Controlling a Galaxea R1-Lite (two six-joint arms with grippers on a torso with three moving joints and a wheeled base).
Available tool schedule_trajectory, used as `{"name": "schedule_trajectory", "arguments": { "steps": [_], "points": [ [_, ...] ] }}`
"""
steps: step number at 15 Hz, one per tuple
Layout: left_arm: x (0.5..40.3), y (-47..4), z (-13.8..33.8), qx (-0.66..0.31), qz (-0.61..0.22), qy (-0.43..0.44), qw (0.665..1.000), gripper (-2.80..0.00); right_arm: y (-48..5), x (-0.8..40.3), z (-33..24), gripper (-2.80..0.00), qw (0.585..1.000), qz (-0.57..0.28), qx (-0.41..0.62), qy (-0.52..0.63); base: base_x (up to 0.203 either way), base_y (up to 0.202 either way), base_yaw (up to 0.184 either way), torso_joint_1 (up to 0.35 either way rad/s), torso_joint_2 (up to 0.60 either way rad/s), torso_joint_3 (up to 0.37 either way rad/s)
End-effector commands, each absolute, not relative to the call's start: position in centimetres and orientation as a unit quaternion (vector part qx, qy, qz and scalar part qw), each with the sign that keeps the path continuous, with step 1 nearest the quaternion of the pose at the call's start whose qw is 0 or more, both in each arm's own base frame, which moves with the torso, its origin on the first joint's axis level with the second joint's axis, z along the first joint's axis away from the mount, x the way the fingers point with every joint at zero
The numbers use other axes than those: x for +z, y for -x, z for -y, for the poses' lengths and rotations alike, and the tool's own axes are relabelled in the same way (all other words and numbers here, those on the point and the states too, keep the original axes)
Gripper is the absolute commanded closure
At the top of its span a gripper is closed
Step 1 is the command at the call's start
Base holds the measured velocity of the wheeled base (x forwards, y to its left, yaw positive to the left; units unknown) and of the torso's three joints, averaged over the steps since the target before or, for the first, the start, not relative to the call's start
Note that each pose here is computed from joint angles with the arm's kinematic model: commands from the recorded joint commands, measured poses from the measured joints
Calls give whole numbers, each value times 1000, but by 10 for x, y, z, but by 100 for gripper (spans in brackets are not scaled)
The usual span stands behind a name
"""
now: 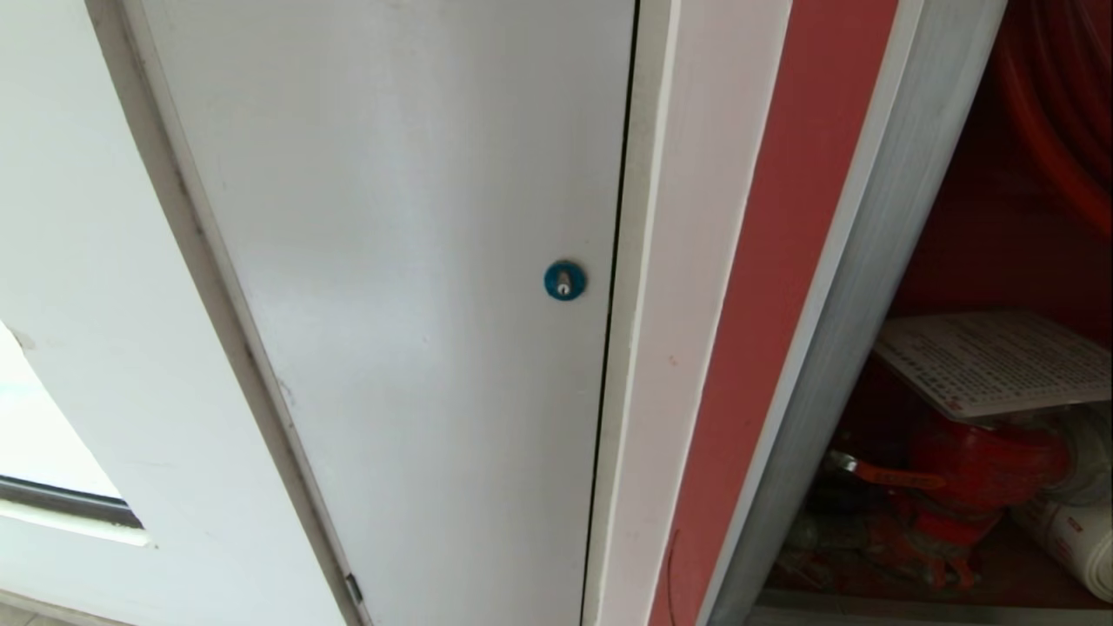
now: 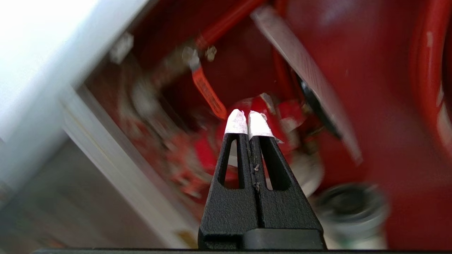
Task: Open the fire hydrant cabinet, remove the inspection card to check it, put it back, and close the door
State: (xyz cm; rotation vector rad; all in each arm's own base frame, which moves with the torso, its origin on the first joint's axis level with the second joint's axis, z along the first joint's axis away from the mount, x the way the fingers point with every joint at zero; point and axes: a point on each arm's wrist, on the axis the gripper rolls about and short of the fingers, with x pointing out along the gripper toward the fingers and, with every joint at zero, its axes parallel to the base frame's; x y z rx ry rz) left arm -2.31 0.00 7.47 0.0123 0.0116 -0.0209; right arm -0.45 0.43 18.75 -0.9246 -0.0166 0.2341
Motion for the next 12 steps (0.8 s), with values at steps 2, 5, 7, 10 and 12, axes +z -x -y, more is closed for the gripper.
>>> {"name": "schedule_trajectory", "arguments": {
  "steps": [2,5,7,10,12],
  "points": [
    [75,23,0,-11,-6,-6,1000,0,-5,188,-4,0,832,-2,120,542,0,0,0,0,0,0],
    [75,23,0,-10,-7,-6,1000,0,-11,196,-4,0,801,4,119,586,0,0,0,0,0,0],
    [75,23,0,-11,-7,-6,1000,0,-19,206,-4,0,771,-2,112,627,0,0,0,0,0,0],
    [75,23,0,-11,-6,-6,1000,0,-37,221,-4,0,729,-13,119,674,0,0,0,0,0,0],
    [75,23,0,-10,-7,-6,1000,0,-49,230,-4,0,716,-16,127,686,0,0,0,0,0,0]
  ]
}}
